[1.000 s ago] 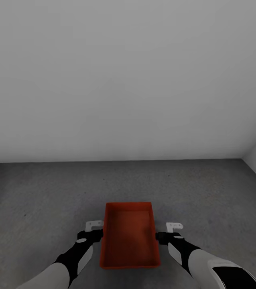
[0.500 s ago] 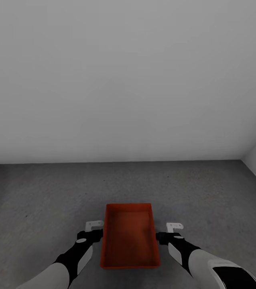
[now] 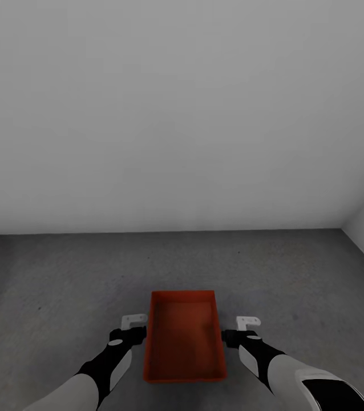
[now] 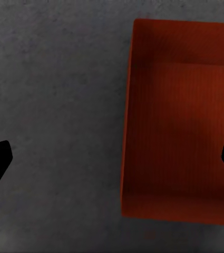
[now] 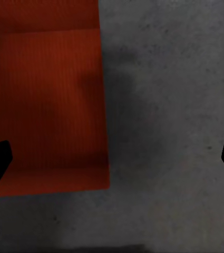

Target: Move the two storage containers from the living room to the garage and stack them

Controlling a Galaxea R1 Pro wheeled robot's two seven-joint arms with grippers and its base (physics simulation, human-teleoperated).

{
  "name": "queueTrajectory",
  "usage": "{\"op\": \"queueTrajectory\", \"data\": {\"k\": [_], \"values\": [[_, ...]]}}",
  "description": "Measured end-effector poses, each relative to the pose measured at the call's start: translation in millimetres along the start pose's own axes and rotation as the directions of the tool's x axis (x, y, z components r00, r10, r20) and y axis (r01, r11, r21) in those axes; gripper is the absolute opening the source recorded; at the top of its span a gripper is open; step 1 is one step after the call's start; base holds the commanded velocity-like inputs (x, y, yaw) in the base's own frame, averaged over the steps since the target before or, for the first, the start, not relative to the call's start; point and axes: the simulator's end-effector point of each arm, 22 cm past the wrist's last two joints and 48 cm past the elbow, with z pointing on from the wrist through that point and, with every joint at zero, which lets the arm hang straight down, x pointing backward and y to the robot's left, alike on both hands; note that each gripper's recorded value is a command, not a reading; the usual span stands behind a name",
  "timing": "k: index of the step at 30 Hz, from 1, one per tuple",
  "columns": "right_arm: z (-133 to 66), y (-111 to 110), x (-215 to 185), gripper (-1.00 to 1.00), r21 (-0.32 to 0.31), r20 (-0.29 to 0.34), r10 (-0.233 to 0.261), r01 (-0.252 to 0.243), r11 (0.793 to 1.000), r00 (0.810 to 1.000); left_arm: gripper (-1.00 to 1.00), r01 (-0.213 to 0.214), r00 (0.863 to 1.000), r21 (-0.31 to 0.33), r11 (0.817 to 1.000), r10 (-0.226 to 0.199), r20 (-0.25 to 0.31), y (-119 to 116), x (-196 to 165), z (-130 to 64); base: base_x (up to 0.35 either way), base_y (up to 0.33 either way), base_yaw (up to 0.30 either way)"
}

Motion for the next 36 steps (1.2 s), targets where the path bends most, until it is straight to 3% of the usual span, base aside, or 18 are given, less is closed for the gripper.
{"op": "queueTrajectory", "data": {"k": [16,21,27,30,36], "values": [[-21.1,-7,-1,1.0,0.009,-0.017,0.003,-0.003,1.0,1.0,1.0,-0.001,1.0,-0.016,1.0,0.001,-0.023,12,0,-19.3,0.0,0.0,0.0],[-27.0,-24,11,1.0,0.027,-0.05,0.004,-0.002,1.0,0.999,1.0,-0.012,0.997,-0.059,0.998,0.007,-0.072,49,20,-22.8,0.0,0.0,0.0],[-36.3,-63,45,1.0,0.078,-0.118,0.004,0.005,0.997,0.993,1.0,0.036,0.985,-0.128,0.991,-0.057,-0.161,95,59,-33.0,0.0,0.0,0.0],[-46.1,-87,88,1.0,0.109,-0.206,0.004,0.019,0.994,0.979,1.0,0.074,0.961,-0.186,0.98,-0.12,-0.249,124,102,-46.5,0.0,0.0,0.0],[-67.5,-111,152,1.0,0.135,-0.303,0.005,0.038,0.99,0.953,1.0,0.108,0.943,-0.228,0.968,-0.172,-0.283,143,122,-60.9,0.0,0.0,0.0]]}}
